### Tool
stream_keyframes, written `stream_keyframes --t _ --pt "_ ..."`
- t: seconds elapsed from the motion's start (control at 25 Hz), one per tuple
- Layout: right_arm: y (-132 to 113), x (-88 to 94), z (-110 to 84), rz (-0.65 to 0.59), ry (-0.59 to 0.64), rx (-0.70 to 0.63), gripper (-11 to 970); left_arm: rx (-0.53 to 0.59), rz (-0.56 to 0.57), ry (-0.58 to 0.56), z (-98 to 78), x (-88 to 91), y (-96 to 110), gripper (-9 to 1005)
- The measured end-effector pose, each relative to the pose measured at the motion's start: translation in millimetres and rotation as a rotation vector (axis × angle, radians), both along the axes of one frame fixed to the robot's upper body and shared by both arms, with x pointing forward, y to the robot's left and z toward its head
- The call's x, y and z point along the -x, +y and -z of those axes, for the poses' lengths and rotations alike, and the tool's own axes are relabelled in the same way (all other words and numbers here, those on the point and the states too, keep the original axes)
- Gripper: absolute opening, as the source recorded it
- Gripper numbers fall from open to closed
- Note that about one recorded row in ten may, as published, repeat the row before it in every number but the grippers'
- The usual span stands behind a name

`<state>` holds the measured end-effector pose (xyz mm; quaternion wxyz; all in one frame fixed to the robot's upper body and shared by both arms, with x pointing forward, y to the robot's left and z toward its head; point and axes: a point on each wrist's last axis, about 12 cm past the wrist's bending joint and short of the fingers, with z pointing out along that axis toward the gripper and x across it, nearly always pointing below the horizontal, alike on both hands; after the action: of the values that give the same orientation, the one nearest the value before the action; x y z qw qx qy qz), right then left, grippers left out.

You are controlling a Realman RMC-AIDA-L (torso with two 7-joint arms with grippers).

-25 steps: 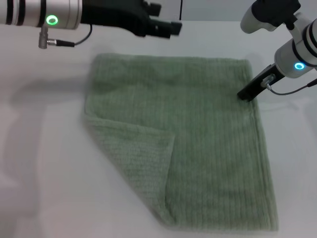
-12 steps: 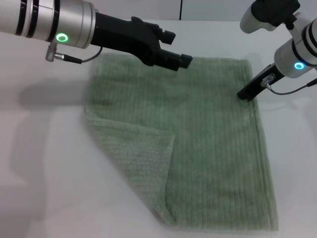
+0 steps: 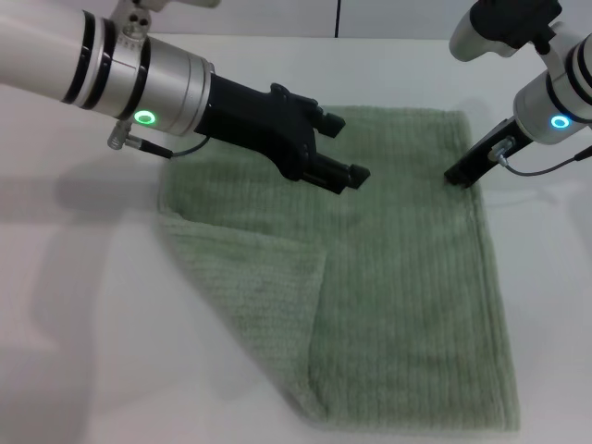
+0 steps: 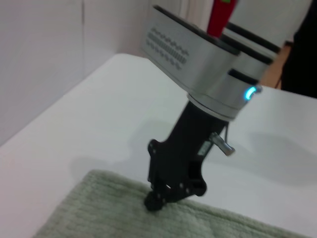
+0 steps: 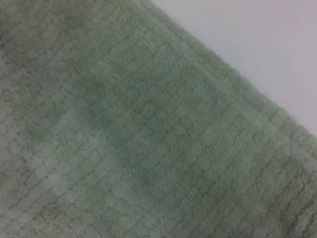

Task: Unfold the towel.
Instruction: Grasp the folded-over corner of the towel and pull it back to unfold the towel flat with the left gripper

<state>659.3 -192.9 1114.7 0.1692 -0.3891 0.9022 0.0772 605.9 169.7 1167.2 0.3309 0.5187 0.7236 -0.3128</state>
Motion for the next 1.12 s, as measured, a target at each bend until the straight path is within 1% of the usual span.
stream_keyframes --t 0.24,0.44,0.56,0.6,0.8,0.84,1.12 --pt "0 -0.3 -0.3 0.000 -0.001 0.001 -1 -0.009 0.010 0.002 2.4 1.1 -2 806" --pt "0 -0.4 -0.6 0.000 -0.001 -0.001 -1 -0.041 0.017 0.011 11.3 1.9 -8 805" --pt "0 -0.5 -0.8 -0.001 -0.001 -0.001 0 -0.041 0.017 0.011 11.3 1.9 -8 805" --pt "1 -0.4 -0.7 -0.001 -0.001 -0.001 0 -0.057 0.023 0.022 16.7 3.0 -10 805" --pt "2 -0.3 -0.9 -0.004 -0.001 -0.001 0 -0.068 0.021 0.028 19.6 2.9 -10 804" --pt "2 -0.4 -1.1 -0.005 0.000 0.000 0 -0.081 0.027 0.034 23.1 4.3 -11 804" --pt "3 -0.5 -1.5 -0.007 -0.001 -0.001 -1 -0.119 0.020 0.052 33.4 5.8 -13 803"
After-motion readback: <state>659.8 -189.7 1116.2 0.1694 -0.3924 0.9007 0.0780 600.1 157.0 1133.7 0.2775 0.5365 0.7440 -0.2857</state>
